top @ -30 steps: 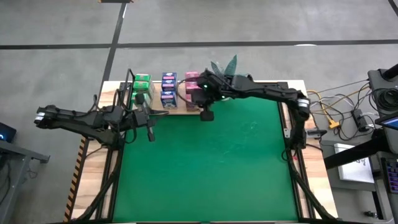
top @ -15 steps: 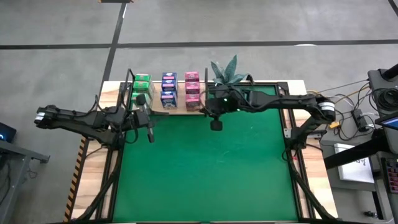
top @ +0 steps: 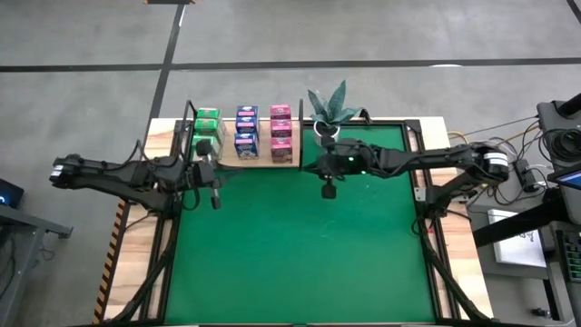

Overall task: Stack cereal on shelf
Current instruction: Return to Home Position

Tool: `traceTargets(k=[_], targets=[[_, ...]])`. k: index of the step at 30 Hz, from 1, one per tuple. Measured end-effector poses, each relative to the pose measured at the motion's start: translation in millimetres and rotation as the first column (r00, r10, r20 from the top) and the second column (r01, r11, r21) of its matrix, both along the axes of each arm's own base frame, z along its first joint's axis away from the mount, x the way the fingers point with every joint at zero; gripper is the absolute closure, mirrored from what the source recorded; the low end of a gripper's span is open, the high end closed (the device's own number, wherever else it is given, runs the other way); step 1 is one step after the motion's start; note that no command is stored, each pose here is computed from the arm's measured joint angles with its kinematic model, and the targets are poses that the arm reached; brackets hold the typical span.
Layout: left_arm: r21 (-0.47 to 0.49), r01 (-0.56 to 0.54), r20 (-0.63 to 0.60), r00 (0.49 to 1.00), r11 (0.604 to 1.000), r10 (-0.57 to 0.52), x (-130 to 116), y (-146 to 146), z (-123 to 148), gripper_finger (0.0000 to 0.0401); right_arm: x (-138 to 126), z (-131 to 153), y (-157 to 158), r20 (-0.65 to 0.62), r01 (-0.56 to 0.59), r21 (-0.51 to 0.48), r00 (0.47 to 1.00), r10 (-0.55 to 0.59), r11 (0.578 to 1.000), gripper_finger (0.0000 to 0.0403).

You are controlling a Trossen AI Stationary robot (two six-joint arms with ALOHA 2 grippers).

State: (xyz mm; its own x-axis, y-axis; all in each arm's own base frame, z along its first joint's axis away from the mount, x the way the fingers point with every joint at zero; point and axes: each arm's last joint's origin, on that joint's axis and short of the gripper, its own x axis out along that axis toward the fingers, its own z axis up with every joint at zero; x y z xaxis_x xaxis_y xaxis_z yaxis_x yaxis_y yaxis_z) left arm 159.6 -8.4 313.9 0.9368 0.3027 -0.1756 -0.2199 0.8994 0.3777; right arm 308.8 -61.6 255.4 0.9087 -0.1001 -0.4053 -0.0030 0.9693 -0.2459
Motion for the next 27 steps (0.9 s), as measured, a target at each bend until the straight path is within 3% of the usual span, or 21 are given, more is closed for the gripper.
traceTargets(k=[8,27], targets=[[-0.025,0.082,0.029,0.996,0.996,-0.081,-22,1,-8,0.0401,-40,-6,4,0.100,0.016,-0.023,0.995,-0.014,1.000,0.0392],[-0.090,0.092,0.254,0.965,0.992,-0.067,-74,7,-50,0.0401,-117,-18,16,0.223,0.047,-0.034,0.974,-0.039,0.998,0.0392]])
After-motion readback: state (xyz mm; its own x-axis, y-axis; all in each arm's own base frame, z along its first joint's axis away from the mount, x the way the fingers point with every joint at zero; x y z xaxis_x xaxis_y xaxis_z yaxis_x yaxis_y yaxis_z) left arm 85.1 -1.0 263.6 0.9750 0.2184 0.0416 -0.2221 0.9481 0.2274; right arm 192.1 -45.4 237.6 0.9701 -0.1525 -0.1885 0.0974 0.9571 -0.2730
